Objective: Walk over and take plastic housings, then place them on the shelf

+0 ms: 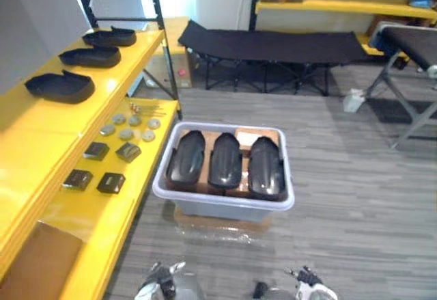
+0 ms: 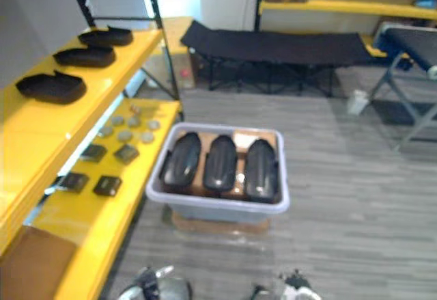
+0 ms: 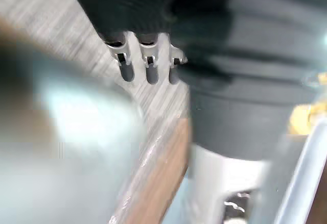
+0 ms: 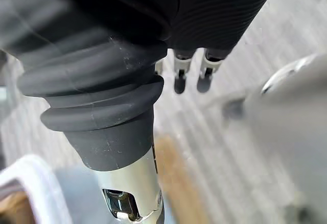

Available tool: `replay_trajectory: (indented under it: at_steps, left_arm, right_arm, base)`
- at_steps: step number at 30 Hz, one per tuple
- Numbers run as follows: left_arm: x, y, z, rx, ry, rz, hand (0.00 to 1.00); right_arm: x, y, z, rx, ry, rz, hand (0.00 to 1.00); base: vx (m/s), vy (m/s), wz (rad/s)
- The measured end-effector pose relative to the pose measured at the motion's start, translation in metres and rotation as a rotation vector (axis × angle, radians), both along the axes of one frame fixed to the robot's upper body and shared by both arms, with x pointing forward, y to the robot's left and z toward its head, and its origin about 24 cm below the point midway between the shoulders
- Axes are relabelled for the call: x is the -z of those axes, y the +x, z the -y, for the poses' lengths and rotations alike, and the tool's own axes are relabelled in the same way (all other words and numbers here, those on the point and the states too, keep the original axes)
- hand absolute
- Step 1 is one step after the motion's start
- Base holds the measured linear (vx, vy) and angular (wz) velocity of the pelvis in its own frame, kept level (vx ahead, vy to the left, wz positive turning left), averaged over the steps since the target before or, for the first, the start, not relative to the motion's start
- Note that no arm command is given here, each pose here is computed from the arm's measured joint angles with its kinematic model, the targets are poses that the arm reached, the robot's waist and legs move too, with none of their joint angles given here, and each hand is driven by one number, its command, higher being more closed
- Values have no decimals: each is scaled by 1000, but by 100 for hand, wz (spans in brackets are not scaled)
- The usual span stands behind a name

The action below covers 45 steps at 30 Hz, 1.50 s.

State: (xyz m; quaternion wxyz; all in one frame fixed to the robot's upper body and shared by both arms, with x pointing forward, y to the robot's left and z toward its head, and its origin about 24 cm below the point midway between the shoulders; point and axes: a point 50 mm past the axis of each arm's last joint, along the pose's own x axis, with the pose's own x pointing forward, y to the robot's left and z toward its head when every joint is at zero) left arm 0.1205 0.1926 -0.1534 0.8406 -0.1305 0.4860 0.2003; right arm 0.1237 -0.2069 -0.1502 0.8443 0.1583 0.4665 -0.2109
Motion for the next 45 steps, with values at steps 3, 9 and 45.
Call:
replay_trajectory:
  at_steps: [3,9,45]
  left_arm:
    - [-4,12,-5,60,48,32,0]
    - [-12,42,17,159,26,104,0]
    - [2,20,29,541,104,-177,0]
  right_arm:
    - [-1,7,-12,1,42,38,0]
    - [1,5,-22,-4,75,41,0]
    - [-115,84,-209,-1707,239,748,0]
  base:
    - [283,239,-28]
    - [224,124,17]
    - [-22,-5,10]
